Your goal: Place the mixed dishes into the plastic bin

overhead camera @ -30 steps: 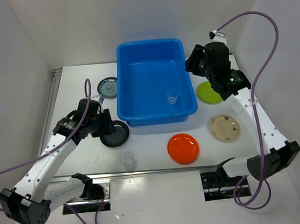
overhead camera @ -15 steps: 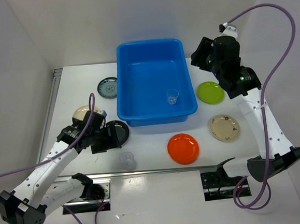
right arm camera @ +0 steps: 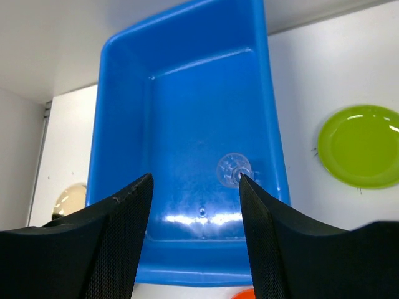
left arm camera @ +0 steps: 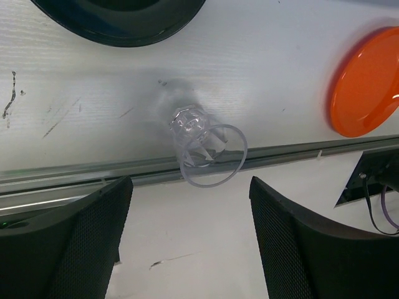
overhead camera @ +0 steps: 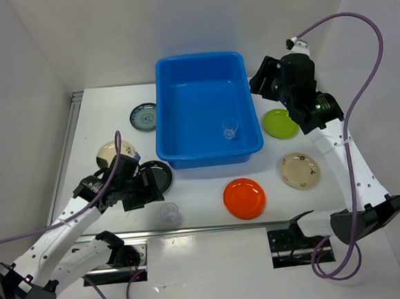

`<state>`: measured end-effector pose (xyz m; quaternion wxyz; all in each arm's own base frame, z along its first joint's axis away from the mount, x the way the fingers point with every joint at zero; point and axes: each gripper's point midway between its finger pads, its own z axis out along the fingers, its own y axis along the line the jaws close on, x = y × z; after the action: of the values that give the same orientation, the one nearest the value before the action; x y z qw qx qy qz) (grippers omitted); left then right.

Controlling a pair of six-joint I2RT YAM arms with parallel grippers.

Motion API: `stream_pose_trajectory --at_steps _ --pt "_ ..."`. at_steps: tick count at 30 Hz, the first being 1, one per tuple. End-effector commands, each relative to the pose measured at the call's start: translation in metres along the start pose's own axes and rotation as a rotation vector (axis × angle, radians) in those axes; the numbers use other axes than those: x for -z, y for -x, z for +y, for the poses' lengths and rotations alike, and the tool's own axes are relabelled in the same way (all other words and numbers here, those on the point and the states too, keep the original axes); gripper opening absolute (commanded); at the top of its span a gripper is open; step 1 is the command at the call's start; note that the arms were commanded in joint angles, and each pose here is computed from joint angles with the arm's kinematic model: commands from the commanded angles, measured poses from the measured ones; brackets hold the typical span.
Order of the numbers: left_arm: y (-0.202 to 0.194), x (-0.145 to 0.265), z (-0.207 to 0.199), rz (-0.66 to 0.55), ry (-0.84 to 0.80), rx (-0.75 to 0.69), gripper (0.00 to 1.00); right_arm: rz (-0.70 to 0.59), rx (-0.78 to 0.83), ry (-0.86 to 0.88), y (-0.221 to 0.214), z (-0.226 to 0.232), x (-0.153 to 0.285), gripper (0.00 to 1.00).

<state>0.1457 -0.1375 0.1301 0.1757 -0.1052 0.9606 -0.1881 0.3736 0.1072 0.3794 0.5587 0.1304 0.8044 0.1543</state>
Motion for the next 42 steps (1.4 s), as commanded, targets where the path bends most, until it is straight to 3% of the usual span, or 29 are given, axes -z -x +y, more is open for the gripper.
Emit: stream_pose_trajectory --at_steps 1,12,18,21,30,35,42 --pt "0.005 0.001 -0.009 -0.029 -0.040 0.032 0.83 -0.014 -0.009 0.031 0.002 0.002 0.013 0.63" --pt "0.000 -0.003 -0.004 -0.032 -0.033 0.096 0.78 0.073 0.044 0.043 -0.025 0.001 -0.014 0.65" --pt "-0.008 -0.016 -0.001 0.023 0.010 0.080 0.67 0.085 0.057 0.027 -0.031 -0.003 -0.019 0.65" --pt "-0.021 -0.024 0.006 0.066 0.089 0.073 0.64 0.069 0.064 0.023 -0.026 -0.005 -0.011 0.67" --pt "-0.015 -0.038 0.015 0.039 0.191 0.161 0.63 0.026 0.084 -0.041 -0.016 -0.020 0.008 0.68" --pt "-0.019 -0.046 0.017 0.054 0.220 0.161 0.54 0.019 0.090 -0.059 -0.015 -0.027 0.013 0.70" --pt "-0.034 -0.056 0.019 0.098 0.268 0.122 0.49 -0.005 0.105 -0.067 -0.008 -0.029 0.019 0.70"
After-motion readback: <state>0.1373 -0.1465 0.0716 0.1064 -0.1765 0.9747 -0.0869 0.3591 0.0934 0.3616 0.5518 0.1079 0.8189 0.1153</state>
